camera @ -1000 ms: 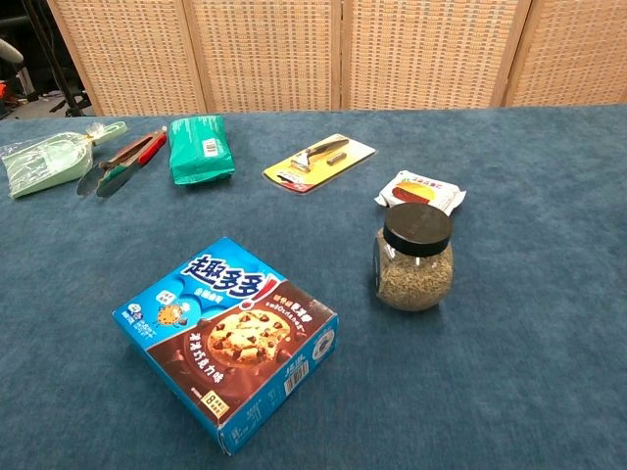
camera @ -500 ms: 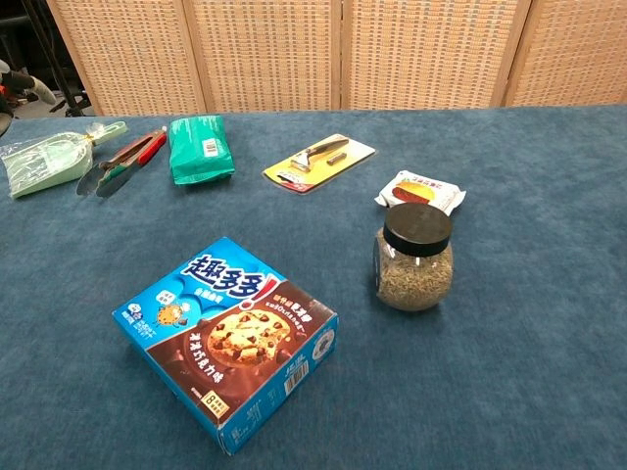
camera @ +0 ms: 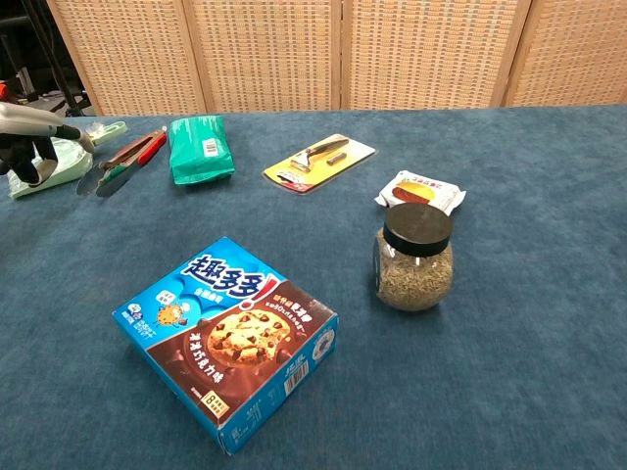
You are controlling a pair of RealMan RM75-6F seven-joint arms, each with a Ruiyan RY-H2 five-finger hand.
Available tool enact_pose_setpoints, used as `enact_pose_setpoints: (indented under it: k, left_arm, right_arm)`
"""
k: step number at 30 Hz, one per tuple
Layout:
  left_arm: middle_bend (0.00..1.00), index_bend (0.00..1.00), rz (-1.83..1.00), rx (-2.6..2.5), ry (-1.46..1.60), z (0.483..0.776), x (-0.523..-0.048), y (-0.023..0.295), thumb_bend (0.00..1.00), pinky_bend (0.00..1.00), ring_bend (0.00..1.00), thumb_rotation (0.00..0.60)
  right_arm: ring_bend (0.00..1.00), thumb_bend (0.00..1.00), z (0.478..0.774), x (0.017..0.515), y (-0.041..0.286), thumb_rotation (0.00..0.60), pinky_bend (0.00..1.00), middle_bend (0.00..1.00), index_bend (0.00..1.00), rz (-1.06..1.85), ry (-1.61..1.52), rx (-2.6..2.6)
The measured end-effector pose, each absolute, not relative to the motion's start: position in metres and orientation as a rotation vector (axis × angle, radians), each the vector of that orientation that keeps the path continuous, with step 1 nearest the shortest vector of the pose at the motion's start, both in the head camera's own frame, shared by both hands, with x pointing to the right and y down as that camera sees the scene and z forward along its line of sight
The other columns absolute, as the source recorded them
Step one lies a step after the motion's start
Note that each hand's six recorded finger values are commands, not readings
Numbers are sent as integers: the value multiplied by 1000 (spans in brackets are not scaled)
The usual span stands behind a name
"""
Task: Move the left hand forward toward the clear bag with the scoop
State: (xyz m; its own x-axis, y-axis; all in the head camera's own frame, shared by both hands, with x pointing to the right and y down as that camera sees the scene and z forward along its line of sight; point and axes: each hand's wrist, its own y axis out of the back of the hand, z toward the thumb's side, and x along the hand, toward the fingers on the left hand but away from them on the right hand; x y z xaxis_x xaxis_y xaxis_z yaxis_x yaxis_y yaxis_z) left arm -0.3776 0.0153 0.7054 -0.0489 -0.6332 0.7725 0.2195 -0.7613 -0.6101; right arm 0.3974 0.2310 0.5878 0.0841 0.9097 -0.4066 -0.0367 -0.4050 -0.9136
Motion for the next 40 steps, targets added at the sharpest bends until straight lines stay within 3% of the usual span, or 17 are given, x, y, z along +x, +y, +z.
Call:
enact_pose_setpoints:
  k: [40]
  left_arm:
    - [700, 0, -1910, -1638, 391, 722, -381, 26, 719, 597, 805, 600]
  right_arm:
    - [0, 105, 586, 393, 234, 600, 0, 0, 0, 1426, -894, -1545]
